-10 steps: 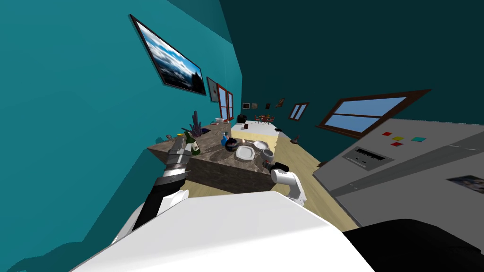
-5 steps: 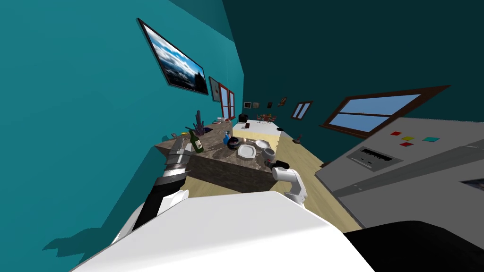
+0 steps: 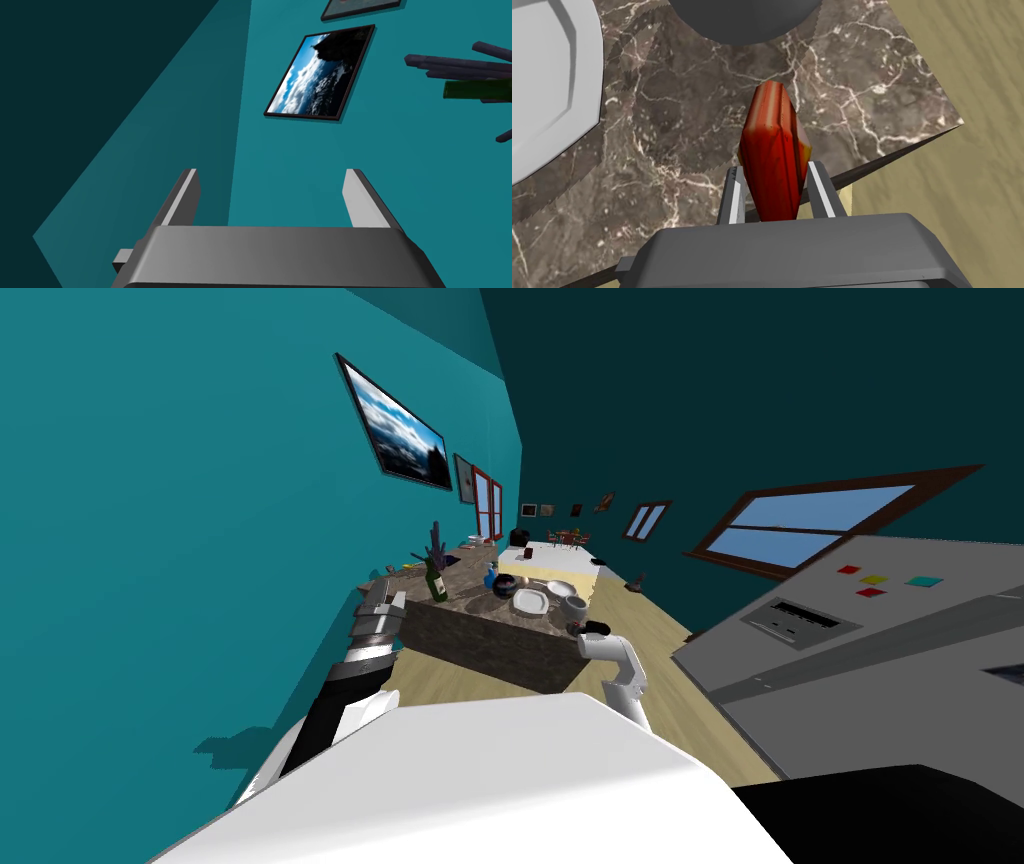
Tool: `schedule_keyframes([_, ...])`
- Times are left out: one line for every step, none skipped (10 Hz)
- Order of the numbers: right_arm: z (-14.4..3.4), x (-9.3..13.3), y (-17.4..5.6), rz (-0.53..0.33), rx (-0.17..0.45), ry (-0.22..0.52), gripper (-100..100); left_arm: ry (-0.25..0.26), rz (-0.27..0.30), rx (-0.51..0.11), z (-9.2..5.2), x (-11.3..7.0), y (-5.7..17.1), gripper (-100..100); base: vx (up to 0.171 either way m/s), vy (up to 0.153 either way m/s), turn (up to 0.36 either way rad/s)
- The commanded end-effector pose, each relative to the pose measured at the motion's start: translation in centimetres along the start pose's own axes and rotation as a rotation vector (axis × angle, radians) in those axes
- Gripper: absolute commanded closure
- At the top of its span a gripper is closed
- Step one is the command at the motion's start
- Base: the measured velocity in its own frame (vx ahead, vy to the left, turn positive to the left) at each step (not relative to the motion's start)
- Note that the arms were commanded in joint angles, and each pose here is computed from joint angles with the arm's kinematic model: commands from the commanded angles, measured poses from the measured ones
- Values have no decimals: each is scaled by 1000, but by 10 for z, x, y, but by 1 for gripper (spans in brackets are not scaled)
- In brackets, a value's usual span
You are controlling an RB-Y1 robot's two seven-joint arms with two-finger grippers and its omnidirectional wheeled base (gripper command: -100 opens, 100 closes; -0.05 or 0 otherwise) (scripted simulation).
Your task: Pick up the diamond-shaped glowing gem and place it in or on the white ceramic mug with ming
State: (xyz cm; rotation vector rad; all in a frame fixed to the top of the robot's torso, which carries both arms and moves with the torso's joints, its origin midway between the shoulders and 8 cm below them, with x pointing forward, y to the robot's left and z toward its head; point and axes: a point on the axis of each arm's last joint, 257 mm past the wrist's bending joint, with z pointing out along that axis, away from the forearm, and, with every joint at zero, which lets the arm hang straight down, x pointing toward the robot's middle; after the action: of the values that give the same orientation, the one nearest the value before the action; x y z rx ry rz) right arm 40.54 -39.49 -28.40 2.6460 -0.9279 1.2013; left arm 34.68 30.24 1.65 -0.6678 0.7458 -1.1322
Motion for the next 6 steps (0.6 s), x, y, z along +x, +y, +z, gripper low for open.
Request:
schedule_keyframes([6, 11, 9, 23, -42, 11, 100, 0, 0, 0, 0, 0, 0, 0, -129, 95, 80])
schedule_keyframes([8, 19, 15, 38, -66, 20, 100, 0, 0, 0, 0, 0, 0, 0, -156, 75, 80])
schedule_keyframes([9, 27, 20, 54, -90, 29, 100, 0, 0, 0, 0, 0, 0, 0, -175, 87, 89])
schedule_keyframes([10, 36, 26, 70, -113, 39, 100, 0, 0, 0, 0, 0, 0, 0, -164, 100, 83])
schedule_keyframes([11, 44, 31, 88, -135, 48, 100, 0, 0, 0, 0, 0, 0, 0, -139, 88, 73])
schedule_keyframes([12, 52, 35, 105, -156, 57, 100, 0, 0, 0, 0, 0, 0, 0, -128, 64, 89])
